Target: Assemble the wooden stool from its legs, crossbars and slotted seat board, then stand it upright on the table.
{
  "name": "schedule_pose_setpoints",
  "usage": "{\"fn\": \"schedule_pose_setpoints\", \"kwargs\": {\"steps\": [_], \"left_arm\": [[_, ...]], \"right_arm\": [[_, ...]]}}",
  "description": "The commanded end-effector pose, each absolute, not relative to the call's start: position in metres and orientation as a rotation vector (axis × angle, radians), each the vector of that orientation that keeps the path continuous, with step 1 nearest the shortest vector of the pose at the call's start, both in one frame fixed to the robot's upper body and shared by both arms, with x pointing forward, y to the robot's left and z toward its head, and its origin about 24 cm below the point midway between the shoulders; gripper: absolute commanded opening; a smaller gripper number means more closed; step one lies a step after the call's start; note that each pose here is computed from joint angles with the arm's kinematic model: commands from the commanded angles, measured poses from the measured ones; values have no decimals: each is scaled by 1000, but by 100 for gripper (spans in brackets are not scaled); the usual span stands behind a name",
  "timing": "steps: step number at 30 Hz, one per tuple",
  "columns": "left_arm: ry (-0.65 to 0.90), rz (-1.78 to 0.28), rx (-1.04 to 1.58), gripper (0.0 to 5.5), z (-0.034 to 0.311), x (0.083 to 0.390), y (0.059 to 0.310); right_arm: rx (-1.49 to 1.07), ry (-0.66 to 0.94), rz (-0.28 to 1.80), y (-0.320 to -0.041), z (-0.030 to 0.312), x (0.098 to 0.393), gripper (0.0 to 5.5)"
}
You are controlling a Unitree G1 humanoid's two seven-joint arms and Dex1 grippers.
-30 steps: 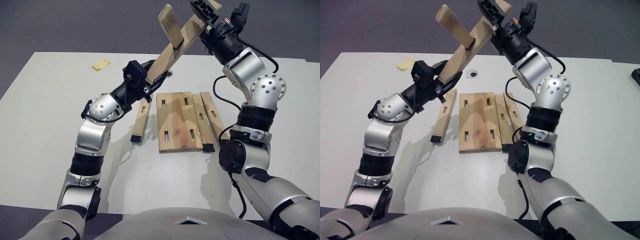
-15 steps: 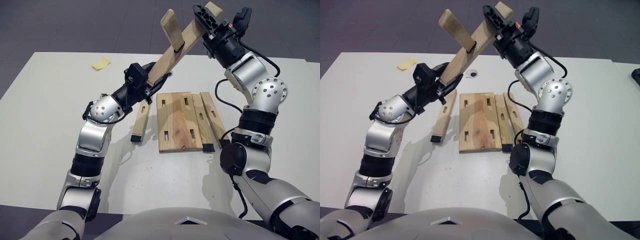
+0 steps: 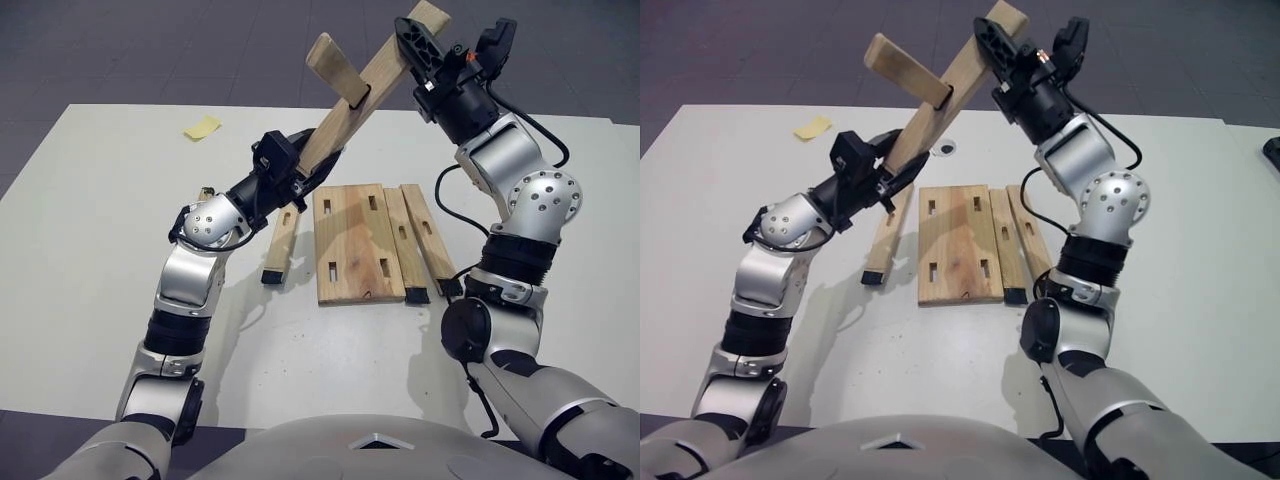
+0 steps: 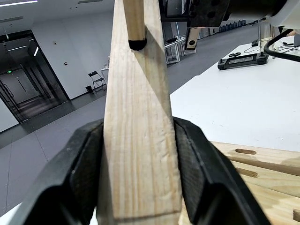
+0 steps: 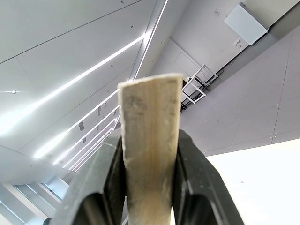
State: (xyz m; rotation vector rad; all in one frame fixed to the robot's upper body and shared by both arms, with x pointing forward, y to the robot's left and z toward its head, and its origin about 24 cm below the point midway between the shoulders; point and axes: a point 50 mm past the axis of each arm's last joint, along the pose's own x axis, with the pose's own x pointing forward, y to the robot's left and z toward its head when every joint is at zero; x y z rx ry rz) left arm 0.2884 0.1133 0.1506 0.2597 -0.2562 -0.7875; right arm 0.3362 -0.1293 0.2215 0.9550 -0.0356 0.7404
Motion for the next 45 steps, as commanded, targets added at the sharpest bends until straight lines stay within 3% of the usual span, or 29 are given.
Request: {"fn": "schedule_pose_setpoints", "kwargs": {"steps": [1, 5, 11, 15, 22, 32, 45], "left_arm": [[-235, -778, 284, 206, 145, 288, 111], [-194, -788, 316, 270, 139, 288, 109], [-121, -975, 429, 357, 135, 271, 117], [-32, -1142, 511, 423, 138, 258, 123], [168, -1411, 658, 533, 116, 224, 106], [151, -1287, 865, 540, 90, 239, 85], [55, -1011, 868, 540, 89, 286, 79]], "right_arm": [[887, -97, 770, -126, 232, 328, 107], [865, -154, 715, -131, 237, 326, 102], [802, -205, 599, -148, 240, 328, 102], [798, -179, 521, -159, 231, 330, 102], [787, -107, 466, -160, 213, 332, 102], [833, -86, 436, -162, 207, 336, 102], [787, -263, 385, -163, 234, 327, 102]]}}
